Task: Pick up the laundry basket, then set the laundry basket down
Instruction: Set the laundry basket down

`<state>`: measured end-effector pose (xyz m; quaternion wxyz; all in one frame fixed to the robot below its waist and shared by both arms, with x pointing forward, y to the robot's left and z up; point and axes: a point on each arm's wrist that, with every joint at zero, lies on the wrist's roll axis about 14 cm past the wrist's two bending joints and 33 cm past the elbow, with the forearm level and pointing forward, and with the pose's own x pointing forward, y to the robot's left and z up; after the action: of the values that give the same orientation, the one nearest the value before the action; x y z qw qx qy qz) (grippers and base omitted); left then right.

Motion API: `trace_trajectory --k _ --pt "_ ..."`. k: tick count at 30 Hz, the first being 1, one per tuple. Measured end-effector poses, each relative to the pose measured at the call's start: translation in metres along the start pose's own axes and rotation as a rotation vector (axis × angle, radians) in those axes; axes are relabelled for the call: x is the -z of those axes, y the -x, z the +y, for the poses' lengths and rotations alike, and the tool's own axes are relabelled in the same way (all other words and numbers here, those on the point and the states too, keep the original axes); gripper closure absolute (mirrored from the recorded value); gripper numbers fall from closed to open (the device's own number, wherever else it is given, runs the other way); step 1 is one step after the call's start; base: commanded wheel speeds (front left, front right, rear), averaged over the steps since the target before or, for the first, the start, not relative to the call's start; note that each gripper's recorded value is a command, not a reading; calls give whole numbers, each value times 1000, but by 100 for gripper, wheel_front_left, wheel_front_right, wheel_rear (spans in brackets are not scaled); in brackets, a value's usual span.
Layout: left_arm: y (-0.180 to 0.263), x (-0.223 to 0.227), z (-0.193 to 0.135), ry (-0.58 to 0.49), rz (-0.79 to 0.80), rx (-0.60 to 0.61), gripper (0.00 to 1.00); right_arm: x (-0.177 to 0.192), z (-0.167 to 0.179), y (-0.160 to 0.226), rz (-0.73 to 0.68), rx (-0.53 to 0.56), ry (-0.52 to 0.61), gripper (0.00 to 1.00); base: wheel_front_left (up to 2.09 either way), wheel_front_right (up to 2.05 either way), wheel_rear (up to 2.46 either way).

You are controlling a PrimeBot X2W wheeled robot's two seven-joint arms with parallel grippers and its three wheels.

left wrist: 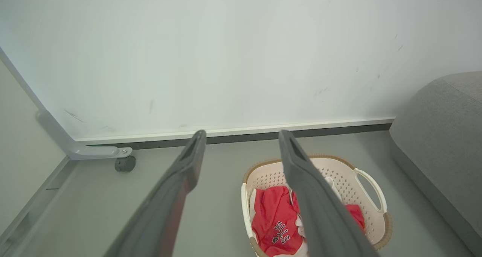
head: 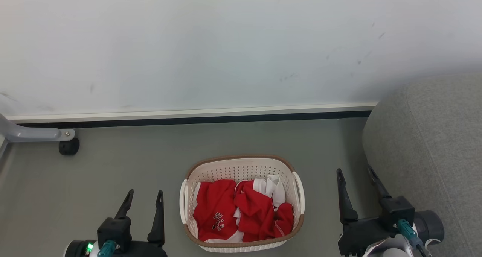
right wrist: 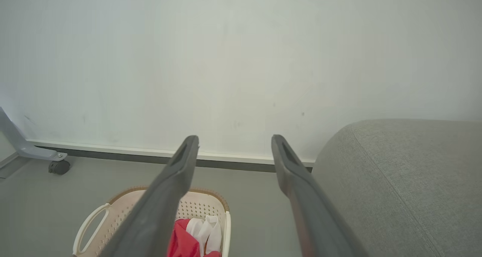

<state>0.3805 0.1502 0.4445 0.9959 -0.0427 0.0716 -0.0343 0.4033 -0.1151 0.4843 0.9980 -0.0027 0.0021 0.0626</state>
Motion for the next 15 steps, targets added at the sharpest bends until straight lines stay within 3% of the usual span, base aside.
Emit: trace_trajectory --k 15 --pt "10 -7 2 -23 23 27 0 -9 1 9 -28 3 37 0 0 0 0"
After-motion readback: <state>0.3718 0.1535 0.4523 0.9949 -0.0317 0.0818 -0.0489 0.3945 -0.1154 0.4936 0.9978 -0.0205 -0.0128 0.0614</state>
